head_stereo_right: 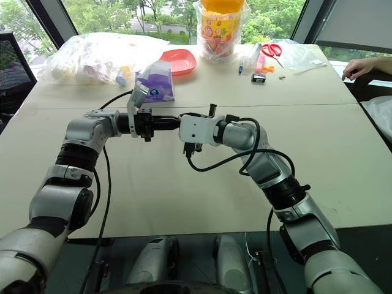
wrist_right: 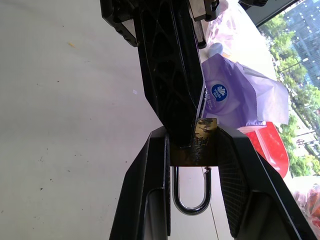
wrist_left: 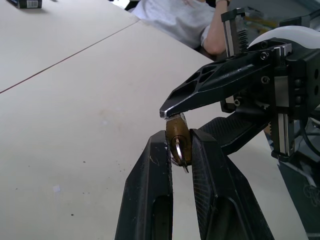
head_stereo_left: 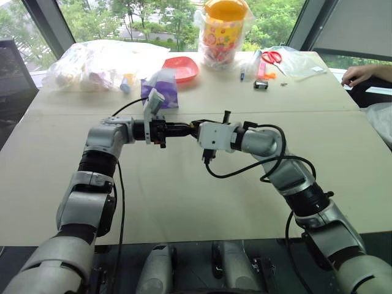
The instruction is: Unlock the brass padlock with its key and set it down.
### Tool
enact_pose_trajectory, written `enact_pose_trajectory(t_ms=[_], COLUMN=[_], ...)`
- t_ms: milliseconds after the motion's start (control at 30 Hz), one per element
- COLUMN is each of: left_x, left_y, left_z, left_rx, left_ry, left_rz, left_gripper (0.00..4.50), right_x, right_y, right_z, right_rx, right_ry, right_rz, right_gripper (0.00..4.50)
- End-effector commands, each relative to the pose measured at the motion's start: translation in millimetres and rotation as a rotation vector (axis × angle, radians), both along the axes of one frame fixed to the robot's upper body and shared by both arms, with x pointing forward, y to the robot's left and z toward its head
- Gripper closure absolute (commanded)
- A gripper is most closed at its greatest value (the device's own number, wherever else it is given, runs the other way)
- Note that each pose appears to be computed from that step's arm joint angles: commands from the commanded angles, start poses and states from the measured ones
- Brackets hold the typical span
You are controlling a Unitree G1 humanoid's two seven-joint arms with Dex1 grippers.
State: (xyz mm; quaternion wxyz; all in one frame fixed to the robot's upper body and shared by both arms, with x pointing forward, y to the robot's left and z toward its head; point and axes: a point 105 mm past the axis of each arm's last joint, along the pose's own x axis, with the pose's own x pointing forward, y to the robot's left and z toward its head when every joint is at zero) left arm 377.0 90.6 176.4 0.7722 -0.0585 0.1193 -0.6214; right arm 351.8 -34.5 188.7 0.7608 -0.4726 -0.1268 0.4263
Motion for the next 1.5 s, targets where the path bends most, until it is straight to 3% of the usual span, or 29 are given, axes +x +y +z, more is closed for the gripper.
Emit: enact_pose_trajectory(t_ms=[33, 200, 233, 333, 433, 500, 633, 1100, 1500], left_x=[2, -1, -1, -3, -7, -11, -17, -43, -33], left_y=[-4, -2, -2, 2, 7, 7, 3, 1, 1], left_z=[11, 10, 10, 11, 12, 16, 22, 27, 33], left_rx=[0.015, 0.009, 0.008, -0.003, -0.006, -0.027, -0.039, 0.001, -0.029], left_ry=[-0.065, -0.063, -0.063, -0.058, -0.052, -0.05, -0.06, -0.073, -0.092], left_rz=[-0.012, -0.01, -0.009, 0.0, -0.007, -0.02, -0.043, -0.181, -0.135], left_gripper=[4.48, 4.48, 4.48, 4.48, 4.48, 4.48, 4.48, 4.48, 4.48], right_x=[-5, -1, -1, -1, -14, -27, -35, -34, -49], right_y=[4, -10, -14, -34, -45, -44, -41, -33, -24], right_z=[23, 19, 19, 20, 29, 32, 23, 15, 2], right_rx=[0.076, 0.048, 0.045, 0.097, 0.329, 0.444, 0.449, 0.428, 0.356], right_ry=[-0.043, -0.036, -0.039, -0.013, 0.145, 0.236, 0.311, 0.346, 0.395], right_rz=[0.019, -0.03, -0.042, -0.101, -0.118, -0.085, -0.093, -0.107, -0.024], right_gripper=[2.78, 0.28, 0.06, 0.06, 1.05, 2.04, 4.36, 4.36, 4.36])
